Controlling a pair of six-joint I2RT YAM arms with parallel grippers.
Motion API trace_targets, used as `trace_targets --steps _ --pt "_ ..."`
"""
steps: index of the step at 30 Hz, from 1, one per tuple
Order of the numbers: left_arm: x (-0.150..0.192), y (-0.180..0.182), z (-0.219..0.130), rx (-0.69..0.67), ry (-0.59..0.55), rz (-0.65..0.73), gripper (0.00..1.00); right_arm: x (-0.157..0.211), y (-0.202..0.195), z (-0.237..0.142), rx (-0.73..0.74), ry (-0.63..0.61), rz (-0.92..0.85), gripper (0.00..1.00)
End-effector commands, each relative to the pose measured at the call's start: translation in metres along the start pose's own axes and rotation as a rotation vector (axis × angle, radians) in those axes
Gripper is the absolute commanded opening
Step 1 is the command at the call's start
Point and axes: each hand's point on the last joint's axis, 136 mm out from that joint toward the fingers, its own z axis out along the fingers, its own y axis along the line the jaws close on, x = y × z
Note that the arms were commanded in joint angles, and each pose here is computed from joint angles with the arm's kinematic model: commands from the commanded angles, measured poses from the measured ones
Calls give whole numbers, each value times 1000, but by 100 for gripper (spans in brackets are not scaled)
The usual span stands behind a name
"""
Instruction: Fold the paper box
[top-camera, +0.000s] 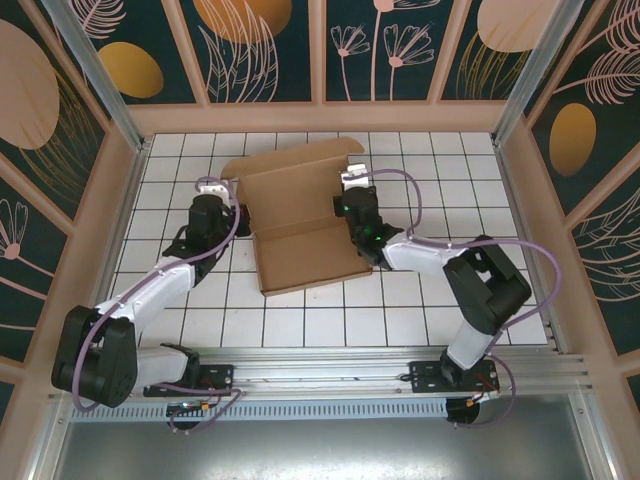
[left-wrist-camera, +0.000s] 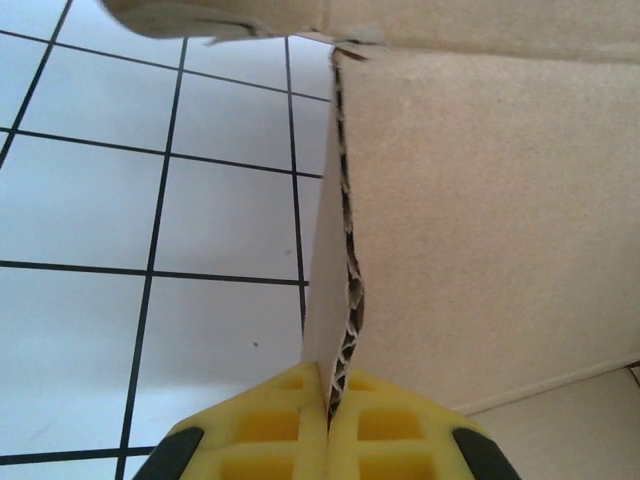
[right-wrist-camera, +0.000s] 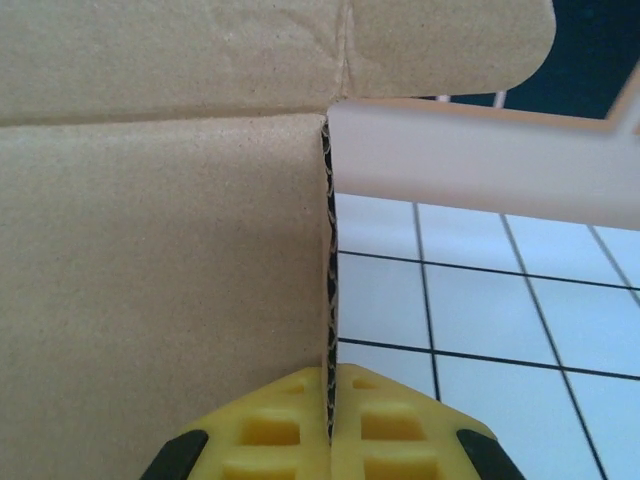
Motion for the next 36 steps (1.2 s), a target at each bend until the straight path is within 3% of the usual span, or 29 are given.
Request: trace_targets --steps 1,16,21,30,34,36 --pt "-24 -25 3 -7 -95 -17 0 0 5 2 134 -2 30 0" --pt "1 -41 47 -11 -81 -97 0 7 20 13 112 29 62 0" --pt "-14 -38 28 -16 -150 -100 0 -1 12 4 93 9 74 0" --pt "-27 -36 -6 12 -233 -65 0 -10 -3 -20 -78 -20 111 0" --pt "-19 -42 -2 43 -195 -19 0 -13 -18 -28 -193 -26 138 23" --pt "-16 -44 -1 58 -185 3 0 -22 -26 -36 -270 -61 157 40"
